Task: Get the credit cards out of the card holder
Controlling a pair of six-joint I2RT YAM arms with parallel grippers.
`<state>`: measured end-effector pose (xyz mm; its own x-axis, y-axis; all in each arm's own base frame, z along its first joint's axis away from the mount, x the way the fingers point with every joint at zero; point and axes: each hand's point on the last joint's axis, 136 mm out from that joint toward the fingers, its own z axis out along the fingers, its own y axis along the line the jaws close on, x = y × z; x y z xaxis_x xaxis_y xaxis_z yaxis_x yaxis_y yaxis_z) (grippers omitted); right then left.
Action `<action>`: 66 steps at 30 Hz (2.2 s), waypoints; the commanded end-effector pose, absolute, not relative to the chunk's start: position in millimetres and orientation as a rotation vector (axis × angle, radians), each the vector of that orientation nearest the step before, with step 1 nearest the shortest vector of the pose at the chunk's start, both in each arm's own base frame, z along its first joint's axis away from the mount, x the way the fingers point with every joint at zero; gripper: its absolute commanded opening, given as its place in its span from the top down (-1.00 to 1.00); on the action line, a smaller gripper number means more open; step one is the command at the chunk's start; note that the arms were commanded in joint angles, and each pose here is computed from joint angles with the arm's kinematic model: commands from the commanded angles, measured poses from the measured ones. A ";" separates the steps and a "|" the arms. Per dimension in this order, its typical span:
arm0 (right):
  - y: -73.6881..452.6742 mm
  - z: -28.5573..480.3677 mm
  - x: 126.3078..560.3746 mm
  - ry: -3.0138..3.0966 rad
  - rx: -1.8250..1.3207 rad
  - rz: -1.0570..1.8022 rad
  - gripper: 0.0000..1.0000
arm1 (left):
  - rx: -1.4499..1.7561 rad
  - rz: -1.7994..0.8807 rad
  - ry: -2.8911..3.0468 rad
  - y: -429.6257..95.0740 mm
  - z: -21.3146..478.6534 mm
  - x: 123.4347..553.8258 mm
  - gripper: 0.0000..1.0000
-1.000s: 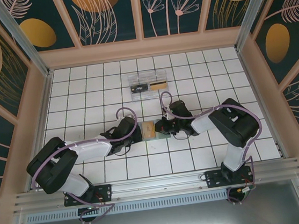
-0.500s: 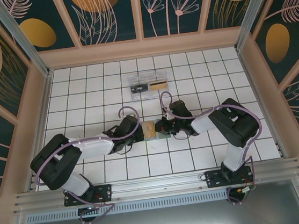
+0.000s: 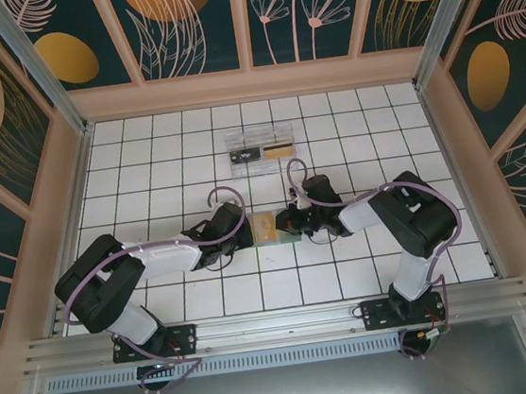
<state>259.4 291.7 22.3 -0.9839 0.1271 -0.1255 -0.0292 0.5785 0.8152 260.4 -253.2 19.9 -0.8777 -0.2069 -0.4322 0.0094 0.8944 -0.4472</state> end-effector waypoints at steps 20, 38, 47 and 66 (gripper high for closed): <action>286.0 -2.4 253.3 2.733 0.109 1.260 1.00 | -0.122 -0.627 2.561 -256.7 40.9 263.0 1.00; 287.7 -5.2 251.6 2.752 0.097 1.241 1.00 | -0.059 -0.672 2.595 -278.3 30.7 269.3 0.97; 279.4 -9.6 250.0 2.760 0.123 1.221 1.00 | -0.119 -0.532 2.664 -252.5 4.3 257.0 1.00; 260.0 -10.2 251.3 2.750 0.168 1.194 1.00 | -0.154 -0.446 2.690 -239.6 -6.5 254.0 1.00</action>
